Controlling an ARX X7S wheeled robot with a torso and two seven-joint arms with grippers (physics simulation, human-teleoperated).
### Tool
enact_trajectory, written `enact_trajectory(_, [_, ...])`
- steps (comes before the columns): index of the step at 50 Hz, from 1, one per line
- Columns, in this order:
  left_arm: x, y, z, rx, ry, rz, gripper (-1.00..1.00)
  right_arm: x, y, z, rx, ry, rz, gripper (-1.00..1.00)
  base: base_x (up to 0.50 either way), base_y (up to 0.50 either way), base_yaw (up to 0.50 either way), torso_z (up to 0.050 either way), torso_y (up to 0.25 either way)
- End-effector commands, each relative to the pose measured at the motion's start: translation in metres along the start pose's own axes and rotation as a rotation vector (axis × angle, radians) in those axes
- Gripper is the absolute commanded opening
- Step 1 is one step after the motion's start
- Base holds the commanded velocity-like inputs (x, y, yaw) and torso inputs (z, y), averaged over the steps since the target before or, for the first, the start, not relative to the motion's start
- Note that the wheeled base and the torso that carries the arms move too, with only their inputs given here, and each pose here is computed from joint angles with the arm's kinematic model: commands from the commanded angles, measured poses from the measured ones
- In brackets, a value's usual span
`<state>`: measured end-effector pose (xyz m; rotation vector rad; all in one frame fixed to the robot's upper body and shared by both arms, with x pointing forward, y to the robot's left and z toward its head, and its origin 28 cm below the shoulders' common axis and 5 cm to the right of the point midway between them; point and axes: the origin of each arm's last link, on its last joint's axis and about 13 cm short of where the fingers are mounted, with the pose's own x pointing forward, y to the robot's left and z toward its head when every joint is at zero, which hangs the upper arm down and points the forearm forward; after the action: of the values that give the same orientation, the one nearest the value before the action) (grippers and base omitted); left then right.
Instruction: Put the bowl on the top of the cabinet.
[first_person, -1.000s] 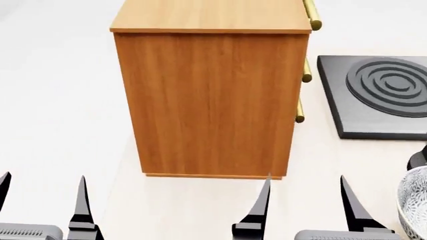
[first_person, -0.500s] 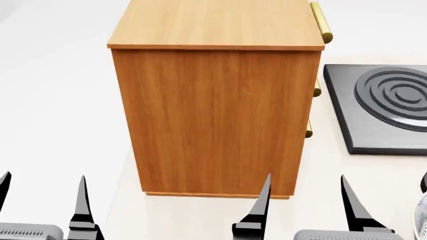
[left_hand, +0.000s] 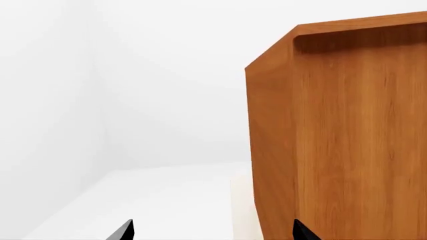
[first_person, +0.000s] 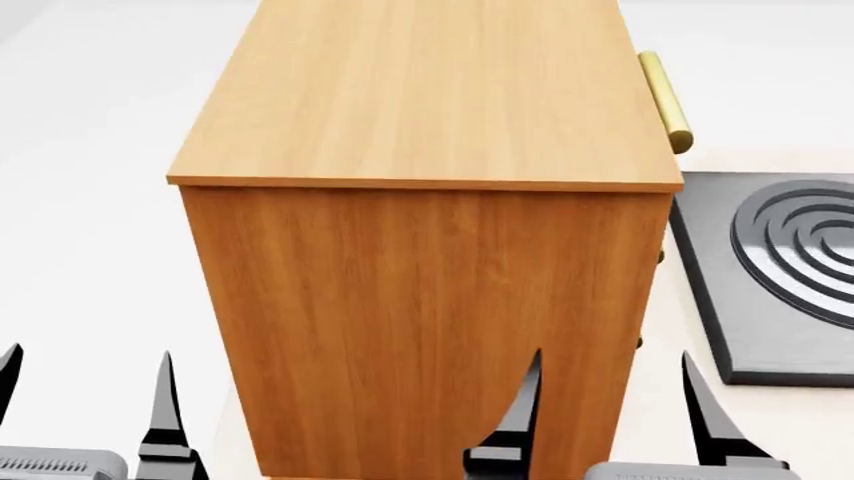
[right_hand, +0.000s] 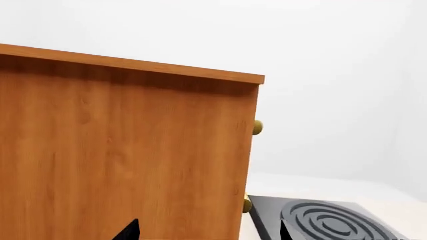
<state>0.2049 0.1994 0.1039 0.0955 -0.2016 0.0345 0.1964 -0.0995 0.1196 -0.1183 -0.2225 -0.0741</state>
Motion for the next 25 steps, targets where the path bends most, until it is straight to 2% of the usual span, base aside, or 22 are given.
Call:
enact_trajectory(1, [0.000, 0.000, -0.001, 0.000, 0.003, 0.000, 1.00, 0.001, 0.001, -0.003, -0.042, -0.009, -0.053, 1.00, 0.00, 0.00, 0.00, 0.000, 0.000])
enact_trajectory(5, [0.000, 0.000, -0.002, 0.001, 0.005, 0.000, 1.00, 0.003, 0.003, -0.005, -0.073, 0.013, -0.086, 1.00, 0.00, 0.00, 0.00, 0.000, 0.000])
enact_trajectory(6, [0.000, 0.000, -0.002, 0.001, 0.005, 0.000, 1.00, 0.002, 0.003, -0.005, -0.077, 0.001, -0.060, 1.00, 0.00, 0.00, 0.00, 0.000, 0.000])
enact_trajectory(12, [0.000, 0.000, -0.003, 0.003, 0.009, 0.003, 1.00, 0.002, -0.001, -0.002, -0.087, 0.100, -0.112, 1.00, 0.00, 0.00, 0.00, 0.000, 0.000])
enact_trajectory(13, [0.000, 0.000, -0.003, 0.004, 0.010, 0.004, 1.00, 0.003, -0.004, 0.003, -0.142, 0.097, -0.116, 1.00, 0.00, 0.00, 0.00, 0.000, 0.000])
enact_trajectory(15, [0.000, 0.000, -0.003, 0.002, 0.010, 0.003, 1.00, 0.003, -0.007, 0.006, -0.144, 0.081, -0.118, 1.00, 0.00, 0.00, 0.00, 0.000, 0.000])
enact_trajectory(16, [0.001, 0.000, -0.004, 0.001, 0.011, 0.003, 1.00, 0.002, -0.011, 0.011, -0.127, 0.105, -0.078, 1.00, 0.00, 0.00, 0.00, 0.000, 0.000])
enact_trajectory(19, [0.003, -0.001, -0.005, -0.002, 0.015, 0.002, 1.00, 0.001, -0.020, 0.021, -0.158, 0.103, -0.153, 1.00, 0.00, 0.00, 0.00, 0.000, 0.000])
enact_trajectory(20, [0.003, -0.001, -0.005, -0.002, 0.016, 0.002, 1.00, 0.000, -0.023, 0.025, -0.104, 0.115, -0.157, 1.00, 0.00, 0.00, 0.00, 0.000, 0.000])
enact_trajectory(23, [0.003, 0.000, -0.005, -0.002, 0.017, 0.003, 1.00, -0.005, -0.030, 0.030, -0.224, 0.141, -0.134, 1.00, 0.00, 0.00, 0.00, 0.000, 0.000])
enact_trajectory(25, [0.003, 0.000, -0.005, -0.002, 0.017, 0.007, 1.00, -0.008, -0.038, 0.035, -0.220, 0.168, -0.089, 1.00, 0.00, 0.00, 0.00, 0.000, 0.000])
